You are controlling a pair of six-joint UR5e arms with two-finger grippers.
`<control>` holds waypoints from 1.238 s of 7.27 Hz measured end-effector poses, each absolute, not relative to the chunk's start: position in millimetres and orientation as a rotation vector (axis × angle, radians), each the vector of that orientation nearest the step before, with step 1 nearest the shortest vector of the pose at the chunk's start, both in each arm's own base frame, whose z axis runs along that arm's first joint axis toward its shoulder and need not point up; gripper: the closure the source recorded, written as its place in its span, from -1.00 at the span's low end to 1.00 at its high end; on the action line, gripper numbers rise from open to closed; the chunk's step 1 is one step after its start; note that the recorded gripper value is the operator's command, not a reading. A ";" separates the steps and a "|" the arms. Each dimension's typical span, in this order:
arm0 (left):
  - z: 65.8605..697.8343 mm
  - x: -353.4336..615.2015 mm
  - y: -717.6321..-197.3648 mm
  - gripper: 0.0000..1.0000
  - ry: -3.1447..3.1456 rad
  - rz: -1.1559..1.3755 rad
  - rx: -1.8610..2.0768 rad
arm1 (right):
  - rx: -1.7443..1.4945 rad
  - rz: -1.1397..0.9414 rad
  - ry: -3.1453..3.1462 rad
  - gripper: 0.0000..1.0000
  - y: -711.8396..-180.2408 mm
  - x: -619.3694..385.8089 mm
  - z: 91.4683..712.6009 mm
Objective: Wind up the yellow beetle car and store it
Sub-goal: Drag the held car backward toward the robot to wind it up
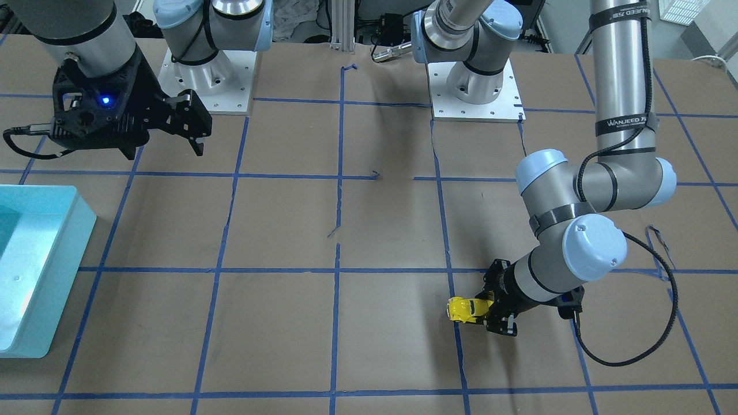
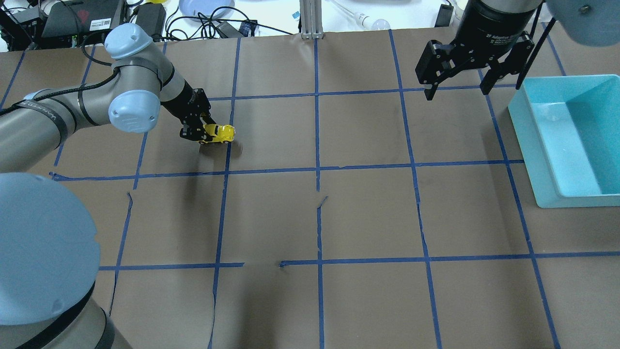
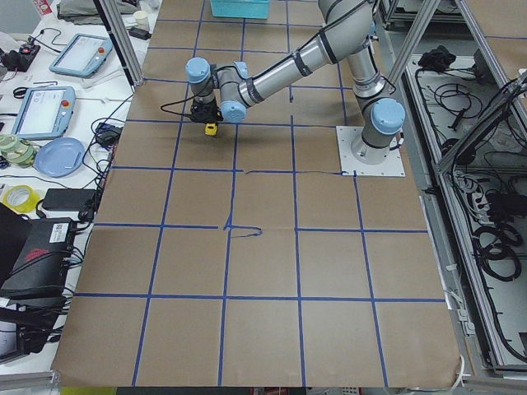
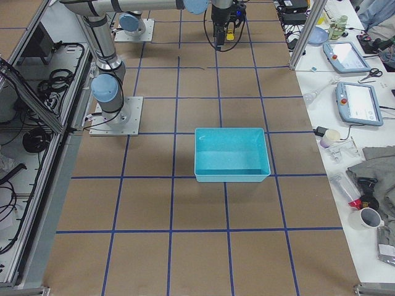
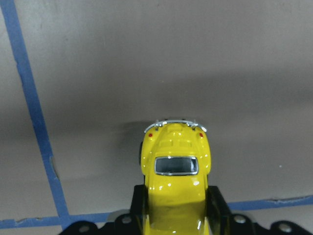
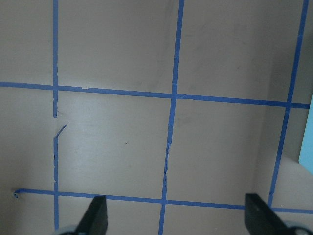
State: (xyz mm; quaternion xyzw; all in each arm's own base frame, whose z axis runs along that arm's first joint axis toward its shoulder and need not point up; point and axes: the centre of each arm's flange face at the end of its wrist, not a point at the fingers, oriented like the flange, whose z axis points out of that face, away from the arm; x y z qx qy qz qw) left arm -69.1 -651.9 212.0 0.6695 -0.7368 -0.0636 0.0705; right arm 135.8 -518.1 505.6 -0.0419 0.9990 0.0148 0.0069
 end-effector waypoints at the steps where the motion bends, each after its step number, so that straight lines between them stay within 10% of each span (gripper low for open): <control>1: 211.8 -72.2 -651.0 1.00 -2.193 -0.221 2.003 | -0.133 0.042 3.124 -1.00 -517.7 136.4 506.3; 9: 205.8 -74.6 -644.2 1.00 -2.159 -0.336 2.040 | -0.138 0.042 3.122 -1.00 -516.8 138.7 506.5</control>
